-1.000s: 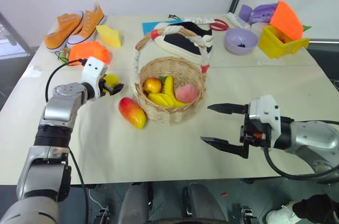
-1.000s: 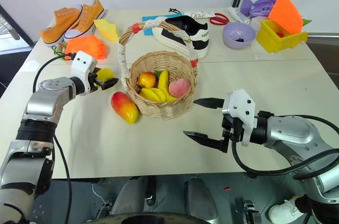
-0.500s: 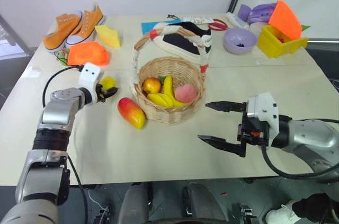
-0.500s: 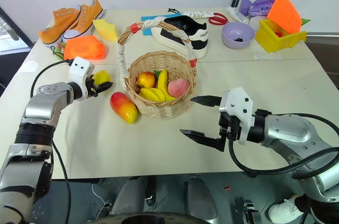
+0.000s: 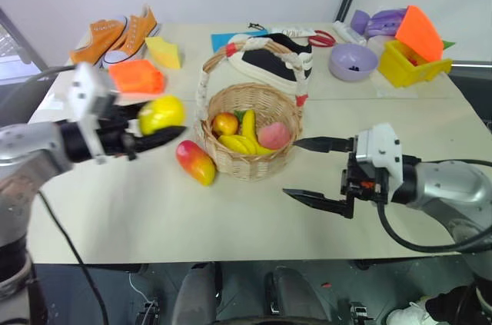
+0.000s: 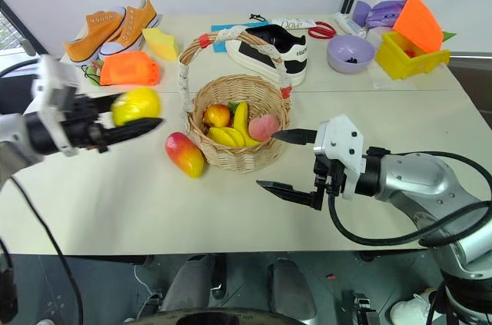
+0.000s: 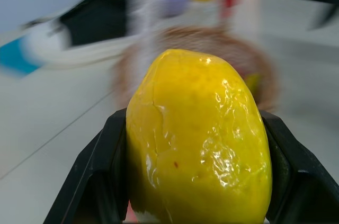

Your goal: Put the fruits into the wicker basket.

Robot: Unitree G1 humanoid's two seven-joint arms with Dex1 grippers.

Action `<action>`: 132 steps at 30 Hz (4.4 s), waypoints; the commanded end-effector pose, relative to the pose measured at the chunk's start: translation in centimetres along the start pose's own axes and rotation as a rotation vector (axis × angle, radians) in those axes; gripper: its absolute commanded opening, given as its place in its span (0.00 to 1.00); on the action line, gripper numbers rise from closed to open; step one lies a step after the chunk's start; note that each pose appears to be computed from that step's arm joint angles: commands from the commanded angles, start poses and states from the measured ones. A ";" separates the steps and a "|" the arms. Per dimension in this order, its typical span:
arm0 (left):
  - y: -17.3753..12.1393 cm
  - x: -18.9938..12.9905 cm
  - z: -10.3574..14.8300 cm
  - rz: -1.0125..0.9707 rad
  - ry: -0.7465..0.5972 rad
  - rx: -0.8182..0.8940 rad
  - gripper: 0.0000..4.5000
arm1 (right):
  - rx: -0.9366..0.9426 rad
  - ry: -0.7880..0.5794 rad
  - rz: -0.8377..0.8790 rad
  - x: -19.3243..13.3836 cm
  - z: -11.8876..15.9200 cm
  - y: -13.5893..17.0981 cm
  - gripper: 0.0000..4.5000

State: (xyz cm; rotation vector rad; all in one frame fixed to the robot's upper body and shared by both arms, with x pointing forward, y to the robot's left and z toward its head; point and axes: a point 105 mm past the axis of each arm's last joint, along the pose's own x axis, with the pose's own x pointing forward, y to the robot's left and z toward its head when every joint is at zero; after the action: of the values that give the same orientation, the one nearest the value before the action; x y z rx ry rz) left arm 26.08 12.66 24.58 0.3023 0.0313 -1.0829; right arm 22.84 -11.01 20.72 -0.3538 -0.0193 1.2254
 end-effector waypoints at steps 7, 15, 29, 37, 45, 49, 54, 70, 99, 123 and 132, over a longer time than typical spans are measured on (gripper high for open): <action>2.2 7.9 0.0 0.144 0.098 0.181 0.55 | -0.051 -0.020 -0.021 0.1 0.7 -0.3 1.00; 0.4 7.8 -0.1 0.020 0.026 0.169 0.99 | -0.042 -0.012 -0.055 -0.2 0.5 0.1 1.00; -0.8 -3.4 -4.7 0.061 0.225 -0.062 0.99 | -0.033 -0.012 -0.012 -0.1 0.2 -0.2 1.00; -1.3 -6.0 -11.1 0.334 0.387 -0.253 0.99 | -0.027 -0.017 0.030 0.2 0.0 -0.2 1.00; -2.0 -4.2 -11.0 0.568 0.244 -0.400 0.99 | -0.004 -0.020 0.085 0.6 -0.3 0.2 1.00; -0.8 -3.1 -10.6 0.697 0.245 -0.398 0.99 | 0.002 -0.024 0.104 0.9 -0.4 0.3 1.00; 0.0 -0.8 -10.0 0.758 0.237 -0.435 0.99 | 0.008 -0.026 0.122 1.2 -0.5 0.5 1.00; 0.9 -0.8 -12.7 0.829 0.464 -0.461 0.99 | 0.007 -0.034 0.089 1.1 -0.4 0.7 1.00; 2.7 -5.4 -13.9 0.841 0.543 -0.402 0.99 | 0.008 -0.037 0.104 1.6 -0.6 0.8 1.00; 4.6 -9.2 -5.7 0.756 0.056 -0.154 0.37 | 0.006 -0.033 0.091 1.4 -0.5 0.9 1.00; -1.8 -8.2 -4.6 0.292 0.106 -0.146 0.37 | -0.004 -0.034 0.110 1.6 -0.5 0.5 1.00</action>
State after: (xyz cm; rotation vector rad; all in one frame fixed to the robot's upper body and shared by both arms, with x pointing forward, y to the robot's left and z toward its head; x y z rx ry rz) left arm 21.49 21.45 19.80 0.1882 0.2228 -0.7101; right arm 23.18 -9.67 19.25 -0.3261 0.0041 1.3305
